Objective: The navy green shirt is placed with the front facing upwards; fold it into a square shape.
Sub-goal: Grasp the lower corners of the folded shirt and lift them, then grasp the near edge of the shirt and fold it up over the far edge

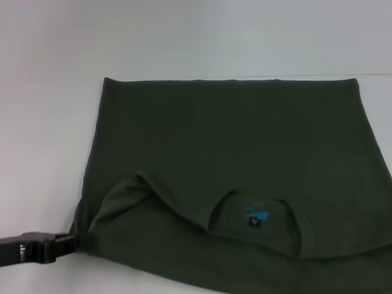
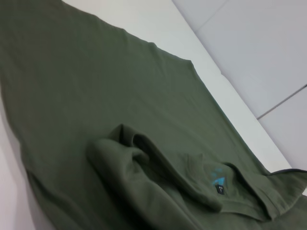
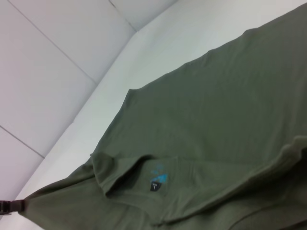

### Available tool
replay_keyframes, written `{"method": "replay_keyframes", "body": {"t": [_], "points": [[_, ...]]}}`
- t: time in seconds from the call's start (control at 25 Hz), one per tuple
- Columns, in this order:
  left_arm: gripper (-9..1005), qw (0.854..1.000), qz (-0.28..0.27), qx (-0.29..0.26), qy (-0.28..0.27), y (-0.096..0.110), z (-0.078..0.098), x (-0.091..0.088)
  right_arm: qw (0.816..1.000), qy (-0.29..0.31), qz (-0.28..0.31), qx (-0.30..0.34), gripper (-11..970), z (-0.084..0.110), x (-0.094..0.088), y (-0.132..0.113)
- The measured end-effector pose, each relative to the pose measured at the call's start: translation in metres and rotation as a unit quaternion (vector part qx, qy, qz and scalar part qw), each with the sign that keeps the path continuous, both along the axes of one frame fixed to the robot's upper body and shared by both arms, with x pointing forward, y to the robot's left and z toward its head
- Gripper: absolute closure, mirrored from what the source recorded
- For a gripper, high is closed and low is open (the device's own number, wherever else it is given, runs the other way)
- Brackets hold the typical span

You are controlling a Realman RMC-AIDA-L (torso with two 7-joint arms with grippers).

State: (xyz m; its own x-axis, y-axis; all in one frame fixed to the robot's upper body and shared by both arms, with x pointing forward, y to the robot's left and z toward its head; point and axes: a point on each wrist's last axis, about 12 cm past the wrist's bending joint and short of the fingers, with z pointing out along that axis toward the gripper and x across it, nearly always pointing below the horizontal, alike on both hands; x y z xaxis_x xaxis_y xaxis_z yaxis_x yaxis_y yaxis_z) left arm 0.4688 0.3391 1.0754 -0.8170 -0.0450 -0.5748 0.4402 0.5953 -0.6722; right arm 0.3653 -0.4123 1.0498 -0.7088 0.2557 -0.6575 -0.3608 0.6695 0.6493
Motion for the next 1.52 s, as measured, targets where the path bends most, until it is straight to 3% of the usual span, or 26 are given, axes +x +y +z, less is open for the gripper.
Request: {"method": "replay_keyframes", "body": {"t": [0.28, 0.48, 0.68, 0.96, 1.08, 1.28, 1.52], "points": [[938, 1.000, 0.010, -0.016, 0.013, 0.005, -0.002, -0.012, 1.000, 0.010, 0.023, 0.003, 889, 0.002, -0.015, 0.000], [938, 0.999, 0.025, -0.024, -0.008, 0.010, 0.008, 0.003, 1.000, -0.016, 0.019, 0.002, 887, 0.013, 0.004, -0.003], [939, 0.998, 0.037, -0.025, -0.039, 0.004, 0.022, 0.044, 0.999, -0.051, 0.009, -0.004, 885, 0.031, 0.053, -0.006], [939, 0.993, 0.077, 0.017, -0.090, -0.022, 0.047, 0.127, 0.996, -0.080, -0.019, -0.038, 882, 0.053, 0.136, 0.001], [939, 0.986, 0.111, 0.048, -0.117, -0.032, 0.055, 0.155, 0.994, -0.096, -0.032, -0.051, 881, 0.060, 0.168, 0.009], [939, 0.967, 0.171, 0.095, -0.161, -0.050, 0.059, 0.186, 0.989, -0.107, -0.064, -0.079, 878, 0.065, 0.210, 0.024], [939, 0.947, 0.209, 0.129, -0.208, -0.070, 0.058, 0.204, 0.980, -0.106, -0.108, -0.131, 876, 0.061, 0.251, 0.043]]}}
